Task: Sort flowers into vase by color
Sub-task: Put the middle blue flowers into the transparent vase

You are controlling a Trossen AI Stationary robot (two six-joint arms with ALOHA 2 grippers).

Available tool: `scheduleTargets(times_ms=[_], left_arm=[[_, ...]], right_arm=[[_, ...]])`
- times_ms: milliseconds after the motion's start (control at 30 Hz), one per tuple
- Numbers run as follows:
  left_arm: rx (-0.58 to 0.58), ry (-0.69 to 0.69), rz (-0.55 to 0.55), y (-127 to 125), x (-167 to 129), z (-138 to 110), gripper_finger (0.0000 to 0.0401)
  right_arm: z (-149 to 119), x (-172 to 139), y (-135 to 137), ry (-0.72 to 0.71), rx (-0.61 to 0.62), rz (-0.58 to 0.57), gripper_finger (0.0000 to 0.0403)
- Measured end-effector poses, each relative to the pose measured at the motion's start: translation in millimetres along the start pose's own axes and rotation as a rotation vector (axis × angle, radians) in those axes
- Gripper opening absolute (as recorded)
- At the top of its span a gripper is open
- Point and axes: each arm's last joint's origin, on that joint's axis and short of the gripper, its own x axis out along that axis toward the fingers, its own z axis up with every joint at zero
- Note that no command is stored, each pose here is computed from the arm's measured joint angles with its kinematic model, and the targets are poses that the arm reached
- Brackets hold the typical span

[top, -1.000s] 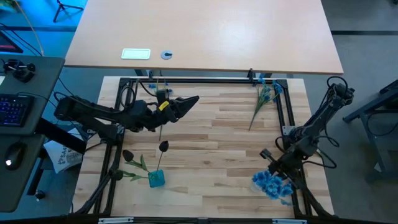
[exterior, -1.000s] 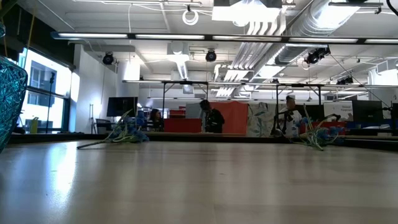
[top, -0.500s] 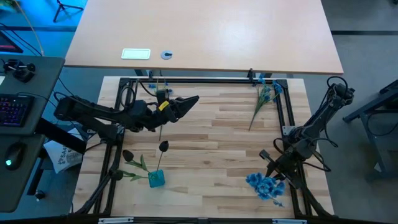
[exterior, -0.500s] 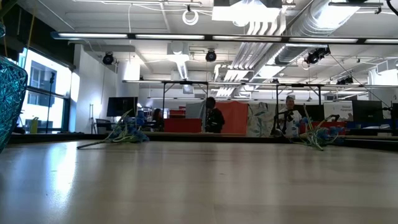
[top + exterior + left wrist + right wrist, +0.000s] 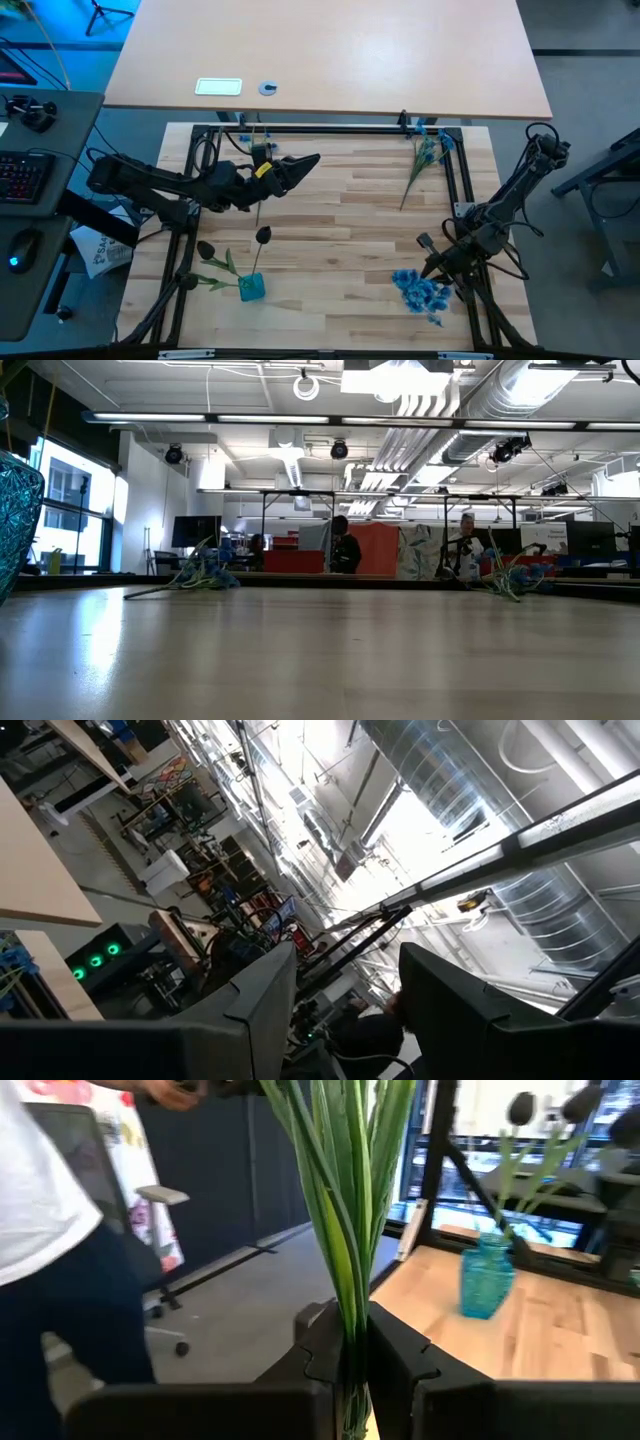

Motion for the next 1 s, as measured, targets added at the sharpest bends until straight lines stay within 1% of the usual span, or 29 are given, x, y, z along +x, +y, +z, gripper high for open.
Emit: scheduleTargets(times_ms=[400, 533, 633, 767, 900, 1000], left_arm=[[-0.006, 0.0, -0.001, 0, 0, 0, 0.0168], [-0.007, 0.0, -0.001, 0, 0, 0, 0.0168], [-0.015, 0.0, -0.001, 0, 0, 0, 0.0168], [-0.015, 0.0, -0.001, 0, 0, 0, 0.0168], [-0.029, 0.0, -0.002, 0, 0, 0, 0.0168], [-0.032, 0.013, -0.013, -1, 0, 0, 0.0168]], right_arm=[[1, 0, 0, -0.013, 0.01, -0.003, 0.0026], [1, 0, -2, -0.015, 0.104, -0.055, 0.0033], [1, 0, -2, -0.014, 0.155, -0.066, 0.0057], [5, 0, -2, 0.006, 0.194, -0.073, 0.0111], [12, -3, -2, 0.09, 0.187, -0.07, 0.0168], [20, -8, -4, 0.167, 0.208, -0.074, 0.0202]])
